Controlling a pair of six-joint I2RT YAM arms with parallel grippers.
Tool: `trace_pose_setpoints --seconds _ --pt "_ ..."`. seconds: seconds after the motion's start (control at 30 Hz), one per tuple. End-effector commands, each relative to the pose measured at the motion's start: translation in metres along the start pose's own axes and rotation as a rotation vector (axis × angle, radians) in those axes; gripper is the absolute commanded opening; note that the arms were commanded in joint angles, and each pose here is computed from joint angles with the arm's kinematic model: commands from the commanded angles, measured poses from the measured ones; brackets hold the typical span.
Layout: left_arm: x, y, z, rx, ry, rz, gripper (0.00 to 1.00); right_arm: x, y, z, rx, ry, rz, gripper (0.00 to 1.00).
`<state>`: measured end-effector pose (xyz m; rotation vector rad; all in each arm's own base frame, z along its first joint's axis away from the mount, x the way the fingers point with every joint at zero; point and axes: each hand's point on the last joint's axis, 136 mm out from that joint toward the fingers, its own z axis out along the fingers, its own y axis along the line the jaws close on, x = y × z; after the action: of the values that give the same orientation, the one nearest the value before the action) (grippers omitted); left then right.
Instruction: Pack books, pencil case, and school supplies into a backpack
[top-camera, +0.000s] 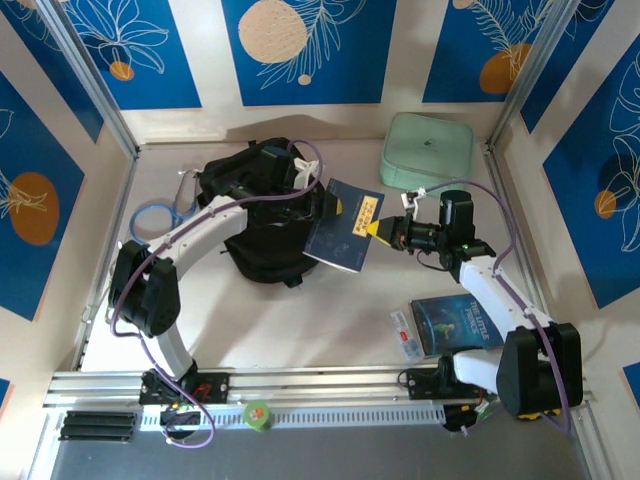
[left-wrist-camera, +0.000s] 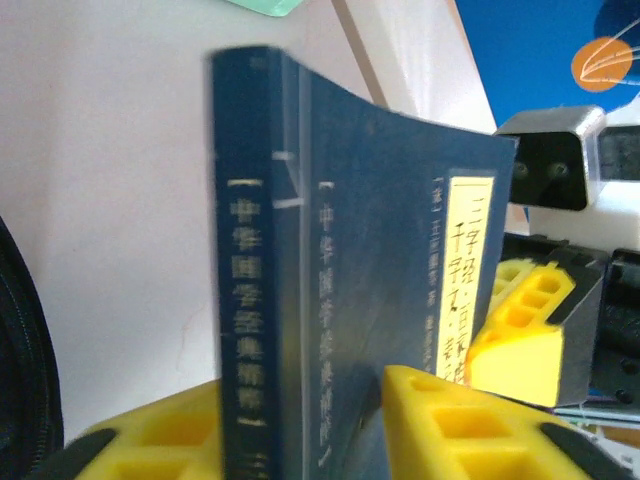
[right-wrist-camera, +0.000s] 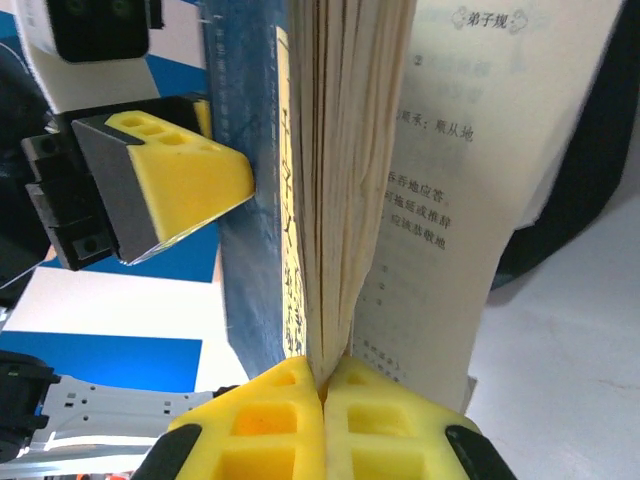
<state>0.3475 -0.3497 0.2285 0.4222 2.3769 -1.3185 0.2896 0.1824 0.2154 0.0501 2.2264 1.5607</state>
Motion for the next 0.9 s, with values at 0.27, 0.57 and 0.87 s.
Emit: trace_pose_setpoints --seconds 0.27,0.57,0.87 --pt "-0.026 -0.006 -0.038 -0.030 -0.226 0.005 0.00 -0.008 -0.017 0.003 0.140 -0.100 0.063 0.59" --pt "-0.075 0.015 -0.081 -0.048 -0.526 -0.226 0.00 0.003 0.002 0.043 0.075 -0.098 0.224 0.79" --pt "-0.094 0.026 -0.102 0.031 -0.689 -0.412 0.00 -0.002 0.021 0.089 -0.039 -0.095 0.427 0.84"
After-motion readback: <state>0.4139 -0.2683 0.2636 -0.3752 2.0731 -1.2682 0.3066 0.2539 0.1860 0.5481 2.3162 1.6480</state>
